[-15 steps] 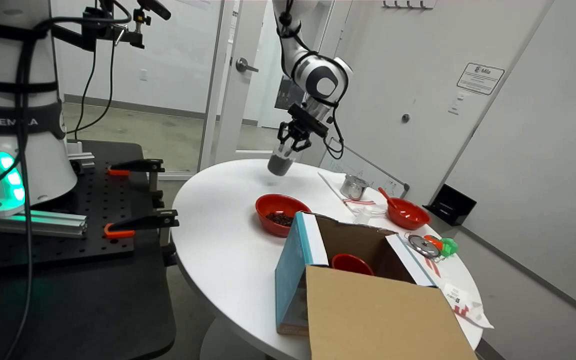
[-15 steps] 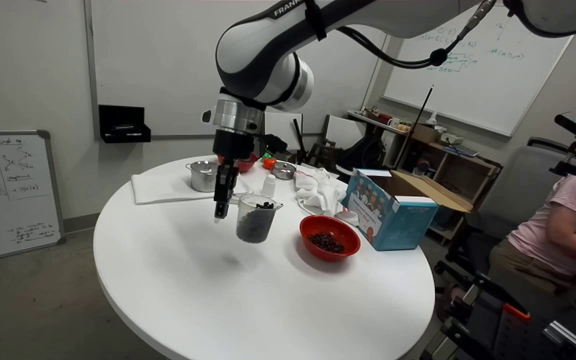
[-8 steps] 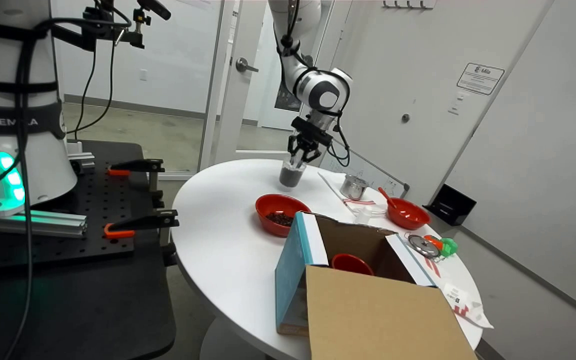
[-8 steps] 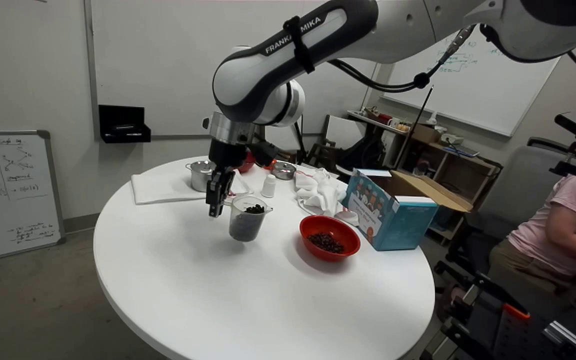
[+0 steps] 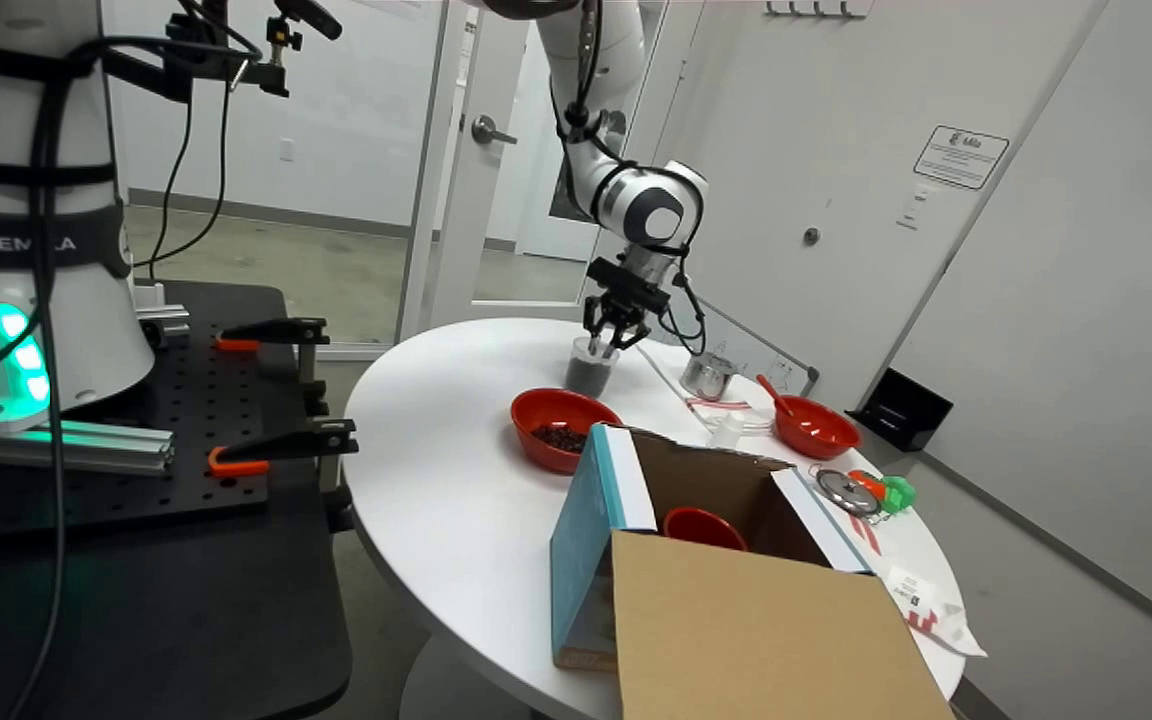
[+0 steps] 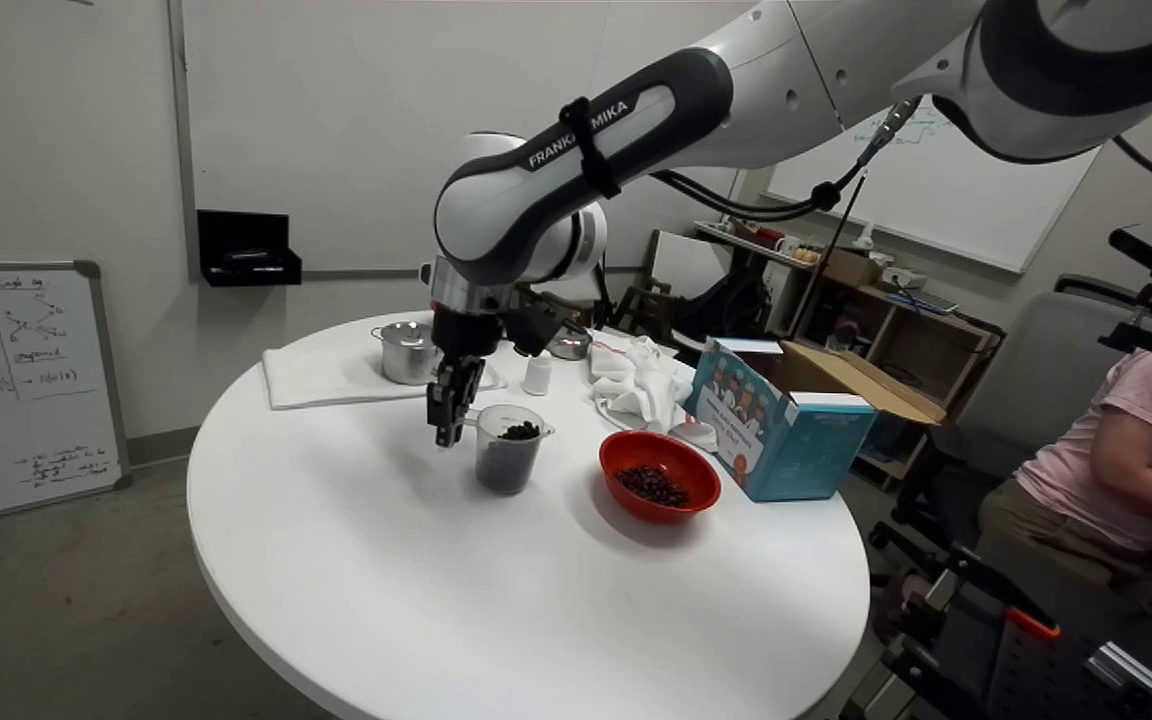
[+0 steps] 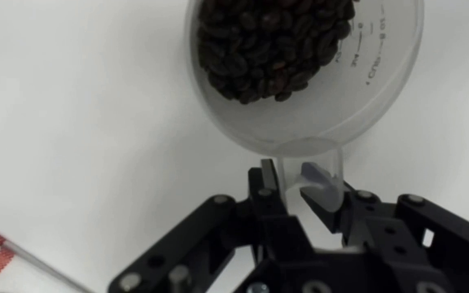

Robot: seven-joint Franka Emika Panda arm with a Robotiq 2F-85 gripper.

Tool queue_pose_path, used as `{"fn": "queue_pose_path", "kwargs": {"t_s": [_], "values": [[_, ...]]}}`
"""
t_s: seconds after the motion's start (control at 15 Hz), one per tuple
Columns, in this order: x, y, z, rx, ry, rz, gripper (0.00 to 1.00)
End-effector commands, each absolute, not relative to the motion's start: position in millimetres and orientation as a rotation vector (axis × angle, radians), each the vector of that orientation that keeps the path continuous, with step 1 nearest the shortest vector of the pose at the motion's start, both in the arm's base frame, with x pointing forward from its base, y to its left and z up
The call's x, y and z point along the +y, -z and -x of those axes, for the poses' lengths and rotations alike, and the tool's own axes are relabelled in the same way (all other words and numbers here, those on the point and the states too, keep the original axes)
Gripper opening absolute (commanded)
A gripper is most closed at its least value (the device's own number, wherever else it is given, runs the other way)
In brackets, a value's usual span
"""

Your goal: Pour some contents from the jug into the red bowl

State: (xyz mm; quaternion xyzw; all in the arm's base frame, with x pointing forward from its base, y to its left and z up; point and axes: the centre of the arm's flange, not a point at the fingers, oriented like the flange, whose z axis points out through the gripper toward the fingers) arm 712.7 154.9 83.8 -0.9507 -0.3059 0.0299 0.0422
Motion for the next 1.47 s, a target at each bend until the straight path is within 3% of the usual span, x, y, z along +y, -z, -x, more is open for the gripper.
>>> {"fn": "queue_pose_path", "kwargs": {"t_s": [0.0,0.07,0.13,0.6,1.4], "values": [[154,-78,-725,-0.929,-0.091,2.928,0.12],[154,-78,-725,-0.932,-0.093,2.926,0.49],[154,-79,-725,-0.933,-0.090,2.927,0.50],[155,-82,-718,-0.947,-0.092,2.910,0.98],[153,-172,-660,-0.962,-0.197,2.717,1.00]]}}
